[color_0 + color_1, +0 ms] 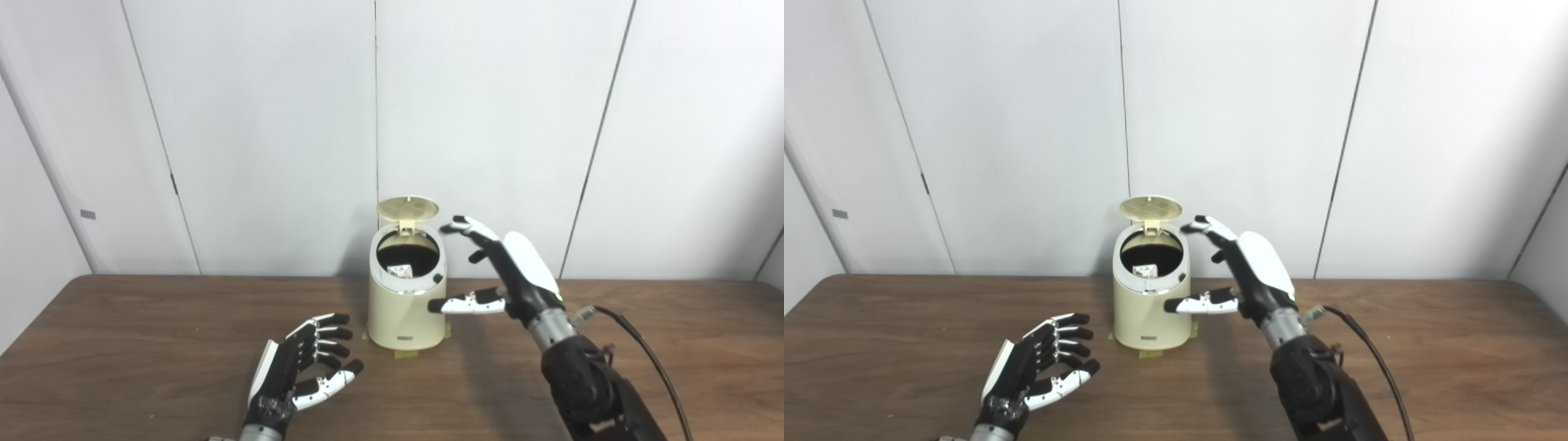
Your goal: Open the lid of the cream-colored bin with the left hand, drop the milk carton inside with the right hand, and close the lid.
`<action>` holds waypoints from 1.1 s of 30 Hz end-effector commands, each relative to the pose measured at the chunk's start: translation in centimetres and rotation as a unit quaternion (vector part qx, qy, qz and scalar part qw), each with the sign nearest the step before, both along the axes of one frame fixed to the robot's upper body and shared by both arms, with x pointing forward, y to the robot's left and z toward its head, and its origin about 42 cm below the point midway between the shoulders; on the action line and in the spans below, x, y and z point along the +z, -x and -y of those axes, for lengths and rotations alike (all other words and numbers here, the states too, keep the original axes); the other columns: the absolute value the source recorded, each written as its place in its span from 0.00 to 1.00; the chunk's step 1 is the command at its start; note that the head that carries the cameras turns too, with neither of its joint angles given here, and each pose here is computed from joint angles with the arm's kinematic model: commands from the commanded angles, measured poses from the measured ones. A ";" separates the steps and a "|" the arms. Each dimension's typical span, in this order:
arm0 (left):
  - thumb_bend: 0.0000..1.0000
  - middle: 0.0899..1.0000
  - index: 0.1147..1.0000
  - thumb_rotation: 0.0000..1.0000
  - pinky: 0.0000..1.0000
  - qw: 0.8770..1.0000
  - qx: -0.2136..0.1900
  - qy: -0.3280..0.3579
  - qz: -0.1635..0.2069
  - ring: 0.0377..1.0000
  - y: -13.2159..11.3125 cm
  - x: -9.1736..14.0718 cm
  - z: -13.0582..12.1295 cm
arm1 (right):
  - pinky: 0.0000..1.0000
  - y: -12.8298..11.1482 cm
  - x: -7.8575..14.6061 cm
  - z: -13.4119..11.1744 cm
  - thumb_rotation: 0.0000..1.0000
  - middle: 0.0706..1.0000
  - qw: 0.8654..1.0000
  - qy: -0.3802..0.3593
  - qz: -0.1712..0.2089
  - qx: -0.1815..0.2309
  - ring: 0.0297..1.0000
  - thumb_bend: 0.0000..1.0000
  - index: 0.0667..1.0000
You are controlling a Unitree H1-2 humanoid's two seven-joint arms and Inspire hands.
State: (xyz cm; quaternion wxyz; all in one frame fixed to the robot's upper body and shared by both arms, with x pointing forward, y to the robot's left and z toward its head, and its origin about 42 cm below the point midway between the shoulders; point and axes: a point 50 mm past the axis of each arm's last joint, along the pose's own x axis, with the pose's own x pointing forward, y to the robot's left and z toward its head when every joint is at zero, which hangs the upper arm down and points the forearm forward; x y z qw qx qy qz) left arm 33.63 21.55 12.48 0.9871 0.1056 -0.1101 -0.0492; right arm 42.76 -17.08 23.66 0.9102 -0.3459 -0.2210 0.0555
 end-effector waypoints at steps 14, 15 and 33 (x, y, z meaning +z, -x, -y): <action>0.60 0.66 0.70 0.03 0.53 1.000 -0.002 -0.005 -0.012 0.60 0.6 -1.3 -0.5 | 0.49 2.9 -2.0 3.7 0.20 0.79 0.991 -0.136 -0.010 0.013 0.66 0.70 0.79; 0.60 0.66 0.70 0.03 0.54 1.000 -0.002 -0.006 -0.010 0.60 0.6 -1.3 -0.6 | 0.48 3.4 -2.2 4.0 0.18 0.77 0.988 -0.151 -0.023 0.023 0.64 0.69 0.77; 0.68 0.92 0.92 0.31 0.71 0.991 0.005 -0.102 0.089 0.87 -1.9 6.2 -1.5 | 0.46 7.5 -5.5 3.7 0.11 0.72 0.960 -0.263 -0.071 0.064 0.60 0.66 0.68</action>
